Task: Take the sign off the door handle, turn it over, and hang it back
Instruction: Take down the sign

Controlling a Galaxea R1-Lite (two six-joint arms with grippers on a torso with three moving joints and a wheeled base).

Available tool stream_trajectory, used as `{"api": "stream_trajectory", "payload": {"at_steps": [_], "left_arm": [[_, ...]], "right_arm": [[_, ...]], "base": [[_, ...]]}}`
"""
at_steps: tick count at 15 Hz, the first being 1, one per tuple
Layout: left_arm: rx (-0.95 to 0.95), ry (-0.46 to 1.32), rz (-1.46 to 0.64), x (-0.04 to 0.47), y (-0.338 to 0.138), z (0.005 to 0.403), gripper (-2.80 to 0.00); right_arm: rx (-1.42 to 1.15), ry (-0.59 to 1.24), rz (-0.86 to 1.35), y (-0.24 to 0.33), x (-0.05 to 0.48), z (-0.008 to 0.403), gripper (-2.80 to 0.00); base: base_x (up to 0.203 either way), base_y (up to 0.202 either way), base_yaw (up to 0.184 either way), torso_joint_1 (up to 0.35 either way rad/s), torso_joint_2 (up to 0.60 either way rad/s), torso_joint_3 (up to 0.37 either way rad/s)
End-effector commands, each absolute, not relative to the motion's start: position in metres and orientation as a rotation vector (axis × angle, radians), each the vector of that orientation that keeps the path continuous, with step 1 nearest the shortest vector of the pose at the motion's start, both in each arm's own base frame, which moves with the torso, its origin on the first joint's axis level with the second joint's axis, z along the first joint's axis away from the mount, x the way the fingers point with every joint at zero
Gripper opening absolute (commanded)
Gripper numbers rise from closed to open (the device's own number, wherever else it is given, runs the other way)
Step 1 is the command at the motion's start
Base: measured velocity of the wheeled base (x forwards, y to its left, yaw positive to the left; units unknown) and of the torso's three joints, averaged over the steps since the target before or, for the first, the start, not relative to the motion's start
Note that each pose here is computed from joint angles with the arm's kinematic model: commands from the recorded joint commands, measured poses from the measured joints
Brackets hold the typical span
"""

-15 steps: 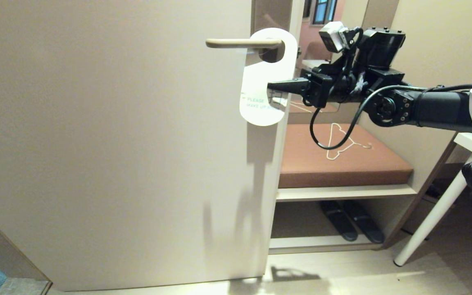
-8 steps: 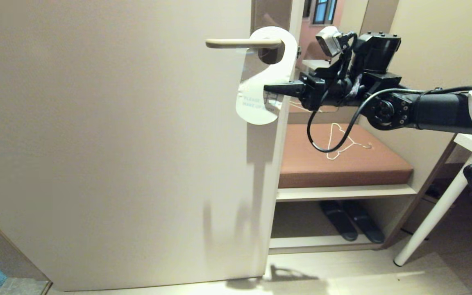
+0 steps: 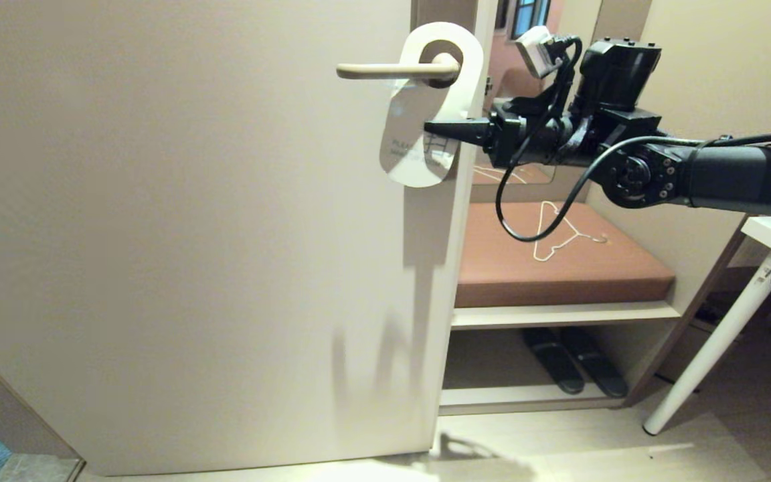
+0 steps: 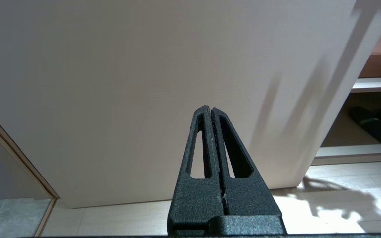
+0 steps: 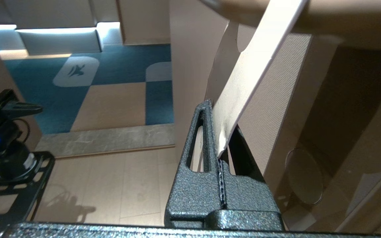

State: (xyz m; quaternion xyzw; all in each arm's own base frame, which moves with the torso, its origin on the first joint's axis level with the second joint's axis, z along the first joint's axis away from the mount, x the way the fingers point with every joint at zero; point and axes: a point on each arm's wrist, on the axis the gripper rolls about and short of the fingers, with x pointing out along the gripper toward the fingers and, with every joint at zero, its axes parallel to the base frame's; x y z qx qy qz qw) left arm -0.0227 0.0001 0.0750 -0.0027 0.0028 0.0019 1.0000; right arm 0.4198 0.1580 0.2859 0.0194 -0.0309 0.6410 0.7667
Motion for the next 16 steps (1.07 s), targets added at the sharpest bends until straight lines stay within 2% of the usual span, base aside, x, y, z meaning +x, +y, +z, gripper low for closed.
{"api": "stream_trajectory", "payload": {"at_steps": [1, 10, 16], "left_arm": [[-0.006, 0.006, 0.005, -0.023, 0.0, 0.075, -2.8], [-0.006, 0.006, 0.005, -0.023, 0.0, 0.075, -2.8], [-0.006, 0.006, 0.004, -0.023, 0.0, 0.075, -2.8]], "right_arm": [[0.043, -0.081, 1.362, 0.159, 0.416, 0.291, -2.8], [0.019, -0.059, 1.308, 0.153, 0.398, 0.286, -2.8], [0.033, -0.058, 1.206, 0.177, 0.387, 0.288, -2.8]], "base": [[0.0, 0.0, 0.0, 0.0, 0.0, 0.0], [0.0, 0.0, 0.0, 0.0, 0.0, 0.0], [0.0, 0.0, 0.0, 0.0, 0.0, 0.0]]}}
